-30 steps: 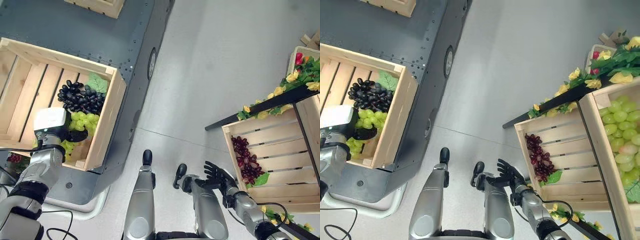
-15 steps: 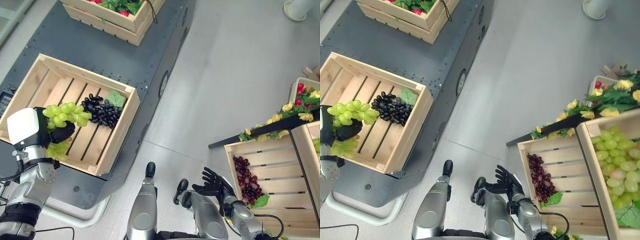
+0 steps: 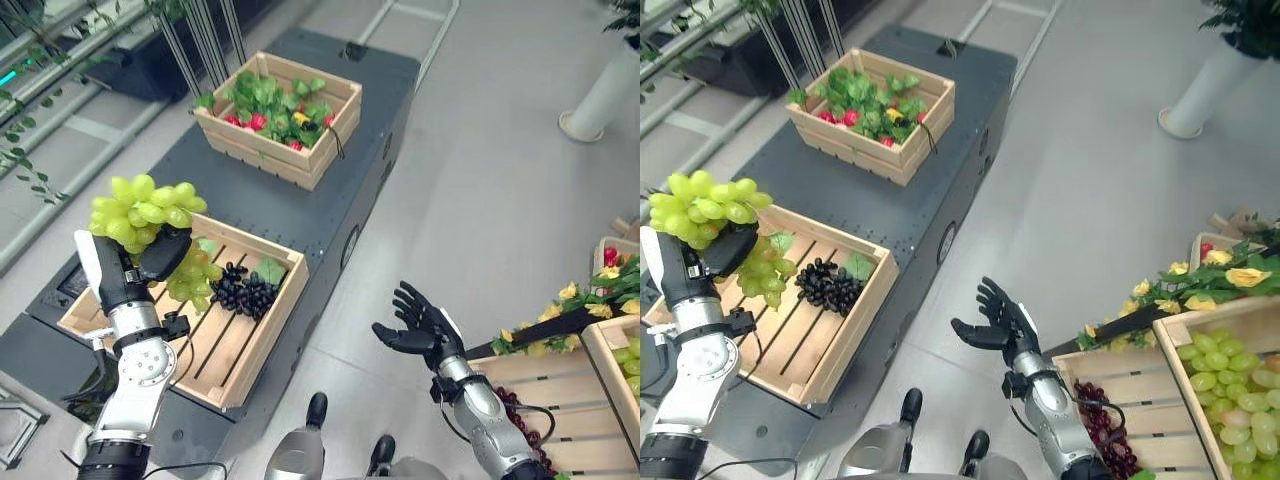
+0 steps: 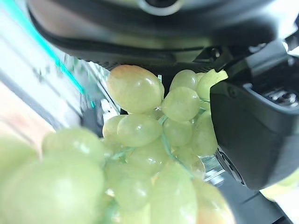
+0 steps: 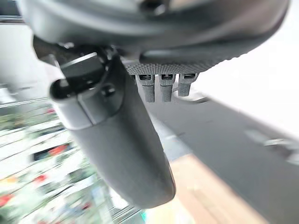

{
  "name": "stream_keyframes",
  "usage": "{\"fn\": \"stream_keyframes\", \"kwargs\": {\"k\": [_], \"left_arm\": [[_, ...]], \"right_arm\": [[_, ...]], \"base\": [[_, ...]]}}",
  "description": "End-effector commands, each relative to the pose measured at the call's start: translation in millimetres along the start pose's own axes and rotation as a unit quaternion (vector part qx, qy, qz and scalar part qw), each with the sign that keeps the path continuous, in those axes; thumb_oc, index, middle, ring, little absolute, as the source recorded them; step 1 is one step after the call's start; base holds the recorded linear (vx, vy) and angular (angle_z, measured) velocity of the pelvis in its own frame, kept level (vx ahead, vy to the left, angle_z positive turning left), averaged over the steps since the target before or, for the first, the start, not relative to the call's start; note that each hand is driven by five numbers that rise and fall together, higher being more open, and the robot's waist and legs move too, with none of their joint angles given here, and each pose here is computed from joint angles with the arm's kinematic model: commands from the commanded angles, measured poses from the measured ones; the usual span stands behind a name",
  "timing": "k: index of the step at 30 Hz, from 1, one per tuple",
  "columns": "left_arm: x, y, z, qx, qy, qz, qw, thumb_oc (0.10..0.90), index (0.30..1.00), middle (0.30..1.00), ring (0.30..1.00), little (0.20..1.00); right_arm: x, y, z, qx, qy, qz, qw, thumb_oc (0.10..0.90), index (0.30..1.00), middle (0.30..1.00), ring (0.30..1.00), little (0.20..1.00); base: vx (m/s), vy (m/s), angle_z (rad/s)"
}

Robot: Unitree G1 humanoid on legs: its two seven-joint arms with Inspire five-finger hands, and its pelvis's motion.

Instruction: Pick up the fruits from the basket on one side to the basket on the other side

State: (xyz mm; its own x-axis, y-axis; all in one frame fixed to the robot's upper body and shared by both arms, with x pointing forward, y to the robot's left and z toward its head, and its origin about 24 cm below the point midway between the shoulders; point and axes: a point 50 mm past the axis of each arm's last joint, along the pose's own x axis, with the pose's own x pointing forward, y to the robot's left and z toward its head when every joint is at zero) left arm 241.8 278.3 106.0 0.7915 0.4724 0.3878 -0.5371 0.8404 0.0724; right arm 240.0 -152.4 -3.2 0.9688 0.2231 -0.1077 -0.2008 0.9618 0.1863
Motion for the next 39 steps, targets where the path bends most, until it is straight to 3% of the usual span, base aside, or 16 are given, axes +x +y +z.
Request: {"fn": "stream_keyframes", "kwargs": {"k": [1,9,21,32,39], "left_arm": [[5,-30,39,-0.173,-0.095,-0.046,0.979,0.4,0.3,0.3,0.3,0.3],[-5,-69,47,-0.307,-0.066,-0.137,0.939,0.4,0.3,0.3,0.3,0.3],[-15,-99,52,-0.345,-0.041,-0.22,0.911,0.4,0.3,0.3,0.3,0.3],[-11,-91,63,-0.306,-0.088,-0.185,0.93,0.4,0.3,0.3,0.3,0.3],[-10,-87,72,-0.256,-0.14,-0.131,0.947,0.4,0.3,0.3,0.3,0.3]], "right_arm": [[18,34,58,0.018,-0.136,0.1,0.986,0.8,0.9,0.9,0.9,0.9],[28,70,114,0.045,-0.215,0.203,0.954,0.8,0.9,0.9,0.9,0.9],[16,85,138,0.116,-0.242,0.281,0.921,0.8,0.9,0.9,0.9,0.9],[8,86,138,0.166,-0.221,0.335,0.901,0.8,0.9,0.9,0.9,0.9],[6,89,135,0.138,-0.205,0.34,0.908,0.8,0.9,0.9,0.9,0.9]], "base": [[-0.04,-0.044,-0.02],[-0.02,-0.014,-0.03],[0.0,0.0,0.0],[0.0,0.0,0.0],[0.02,-0.005,-0.05]]}}
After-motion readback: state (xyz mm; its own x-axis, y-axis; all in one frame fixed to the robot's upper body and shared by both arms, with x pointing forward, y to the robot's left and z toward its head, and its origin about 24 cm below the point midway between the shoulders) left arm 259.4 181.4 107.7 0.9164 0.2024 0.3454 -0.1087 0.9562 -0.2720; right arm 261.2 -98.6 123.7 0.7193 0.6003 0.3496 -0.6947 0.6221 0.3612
